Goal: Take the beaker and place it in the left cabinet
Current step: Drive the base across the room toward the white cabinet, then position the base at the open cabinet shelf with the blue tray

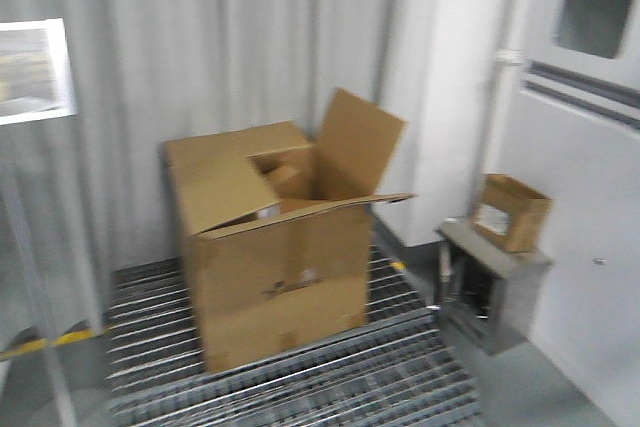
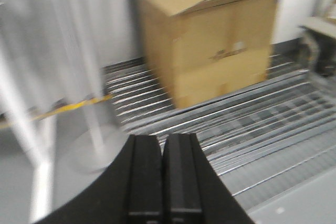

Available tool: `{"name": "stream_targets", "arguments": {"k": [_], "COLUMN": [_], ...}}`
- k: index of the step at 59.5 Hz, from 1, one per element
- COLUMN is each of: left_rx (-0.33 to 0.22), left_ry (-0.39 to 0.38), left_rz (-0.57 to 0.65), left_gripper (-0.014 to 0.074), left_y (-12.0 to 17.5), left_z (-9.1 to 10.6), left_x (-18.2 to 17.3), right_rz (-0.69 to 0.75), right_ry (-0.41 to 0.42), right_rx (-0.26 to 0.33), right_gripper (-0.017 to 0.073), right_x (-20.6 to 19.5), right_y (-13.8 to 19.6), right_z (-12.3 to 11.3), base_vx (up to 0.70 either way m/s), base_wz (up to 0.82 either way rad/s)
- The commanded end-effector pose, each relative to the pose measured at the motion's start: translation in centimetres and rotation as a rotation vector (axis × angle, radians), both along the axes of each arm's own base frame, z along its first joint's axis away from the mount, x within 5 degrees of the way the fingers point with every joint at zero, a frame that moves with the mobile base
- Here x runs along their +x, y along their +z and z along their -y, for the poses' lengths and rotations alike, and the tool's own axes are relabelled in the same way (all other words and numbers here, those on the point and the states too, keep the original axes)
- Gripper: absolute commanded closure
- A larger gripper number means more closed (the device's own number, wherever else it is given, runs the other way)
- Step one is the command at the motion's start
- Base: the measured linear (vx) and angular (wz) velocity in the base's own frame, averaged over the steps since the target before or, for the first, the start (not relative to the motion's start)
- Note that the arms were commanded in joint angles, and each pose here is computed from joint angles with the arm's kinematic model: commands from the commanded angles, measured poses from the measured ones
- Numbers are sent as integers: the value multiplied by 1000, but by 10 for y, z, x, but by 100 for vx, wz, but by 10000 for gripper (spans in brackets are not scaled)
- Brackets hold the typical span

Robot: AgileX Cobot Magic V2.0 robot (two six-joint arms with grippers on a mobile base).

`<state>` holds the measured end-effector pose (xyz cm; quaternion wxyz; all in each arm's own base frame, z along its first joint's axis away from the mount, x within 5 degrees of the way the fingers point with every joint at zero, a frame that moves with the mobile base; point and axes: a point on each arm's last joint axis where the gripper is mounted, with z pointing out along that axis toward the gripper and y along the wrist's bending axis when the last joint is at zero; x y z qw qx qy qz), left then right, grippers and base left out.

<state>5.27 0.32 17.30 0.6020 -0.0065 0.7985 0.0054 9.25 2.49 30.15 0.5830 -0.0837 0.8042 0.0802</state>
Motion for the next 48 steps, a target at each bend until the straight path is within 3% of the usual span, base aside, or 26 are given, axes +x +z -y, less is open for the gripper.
{"name": "stream_targets", "arguments": {"k": [1, 48], "left_rx": [-4, -4], "left_ry": [-18, -18], "left_rz": [99, 99], "left_gripper": [590, 590], "left_y": [12, 12], "left_z": [1, 1], "left_x": [1, 1], "right_rz": [97, 98], "right_ry": [33, 33], "right_rx": [3, 3], "right_gripper": [563, 563], "right_x": [1, 1], "right_y": [15, 15], "right_z": [-3, -3], "base_vx": [47, 36], "base_wz": [-87, -87]}}
